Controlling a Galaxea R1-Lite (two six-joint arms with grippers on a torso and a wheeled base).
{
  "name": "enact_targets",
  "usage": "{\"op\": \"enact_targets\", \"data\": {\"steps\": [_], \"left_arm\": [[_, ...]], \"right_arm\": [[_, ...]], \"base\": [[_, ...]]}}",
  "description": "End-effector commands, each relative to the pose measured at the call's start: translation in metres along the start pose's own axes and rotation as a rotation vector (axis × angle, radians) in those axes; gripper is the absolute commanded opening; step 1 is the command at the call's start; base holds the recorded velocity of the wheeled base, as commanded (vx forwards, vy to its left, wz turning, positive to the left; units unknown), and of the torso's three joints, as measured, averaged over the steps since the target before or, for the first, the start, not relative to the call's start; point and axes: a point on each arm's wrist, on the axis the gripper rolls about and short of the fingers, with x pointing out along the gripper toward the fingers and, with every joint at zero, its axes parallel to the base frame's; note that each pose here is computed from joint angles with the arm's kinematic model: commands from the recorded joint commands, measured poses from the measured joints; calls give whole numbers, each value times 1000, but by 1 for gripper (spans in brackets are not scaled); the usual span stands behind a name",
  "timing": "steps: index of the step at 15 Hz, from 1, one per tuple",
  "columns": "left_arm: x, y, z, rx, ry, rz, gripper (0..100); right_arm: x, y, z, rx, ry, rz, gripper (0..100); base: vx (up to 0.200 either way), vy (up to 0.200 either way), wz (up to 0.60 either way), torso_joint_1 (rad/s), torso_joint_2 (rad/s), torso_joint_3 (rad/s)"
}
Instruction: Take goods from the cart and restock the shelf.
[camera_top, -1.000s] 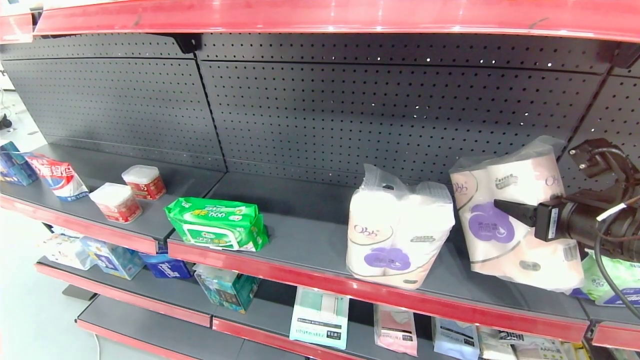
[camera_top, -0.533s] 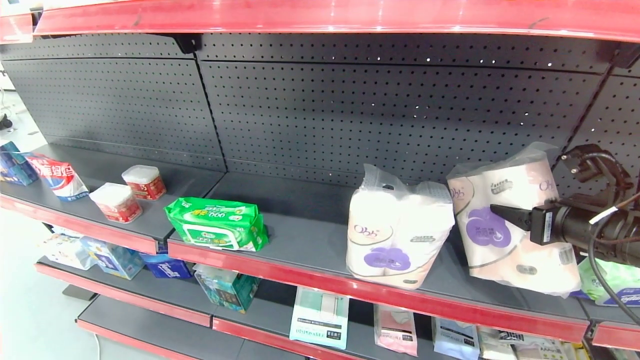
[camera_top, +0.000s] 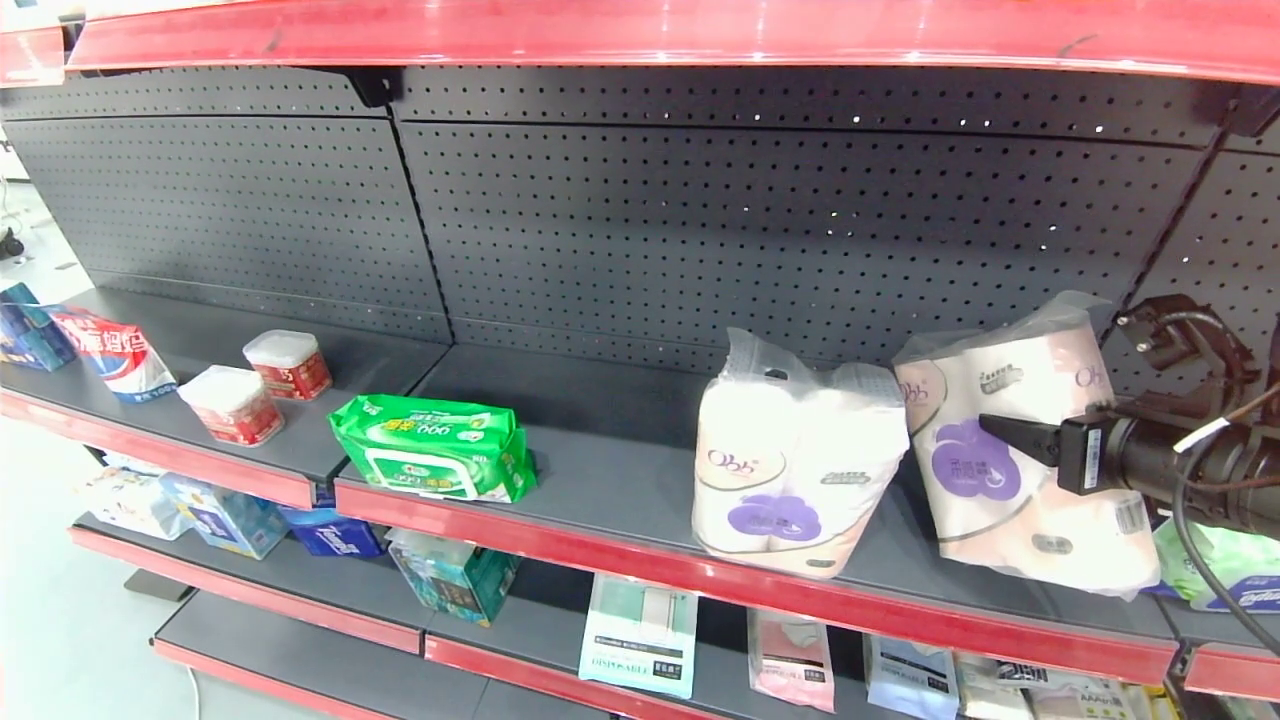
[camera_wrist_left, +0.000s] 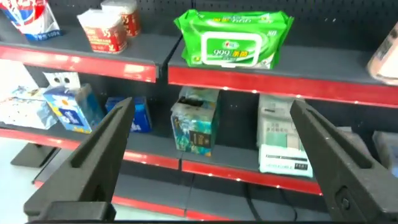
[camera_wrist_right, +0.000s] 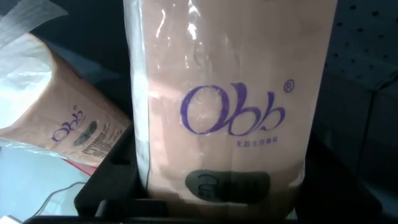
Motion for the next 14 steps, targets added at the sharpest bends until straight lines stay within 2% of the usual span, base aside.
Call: {"op": "enact_targets", "data": {"steps": [1, 6, 8, 14], "left_arm": [[-1, 0, 0, -1, -20, 1, 100], [-1, 0, 0, -1, -20, 1, 100], [-1, 0, 0, -1, -20, 1, 100], [-1, 0, 0, -1, -20, 1, 100]], "right_arm": [[3, 0, -1, 0, 4, 2, 0], [19, -2, -2, -10, -2, 3, 0], [33, -3, 4, -21, -61, 39, 0], [71, -16, 24, -39, -147, 150, 0]], "base": [[0, 0, 0, 0, 0, 0], [0, 0, 0, 0, 0, 0], [0, 0, 0, 0, 0, 0], [0, 0, 0, 0, 0, 0]]}}
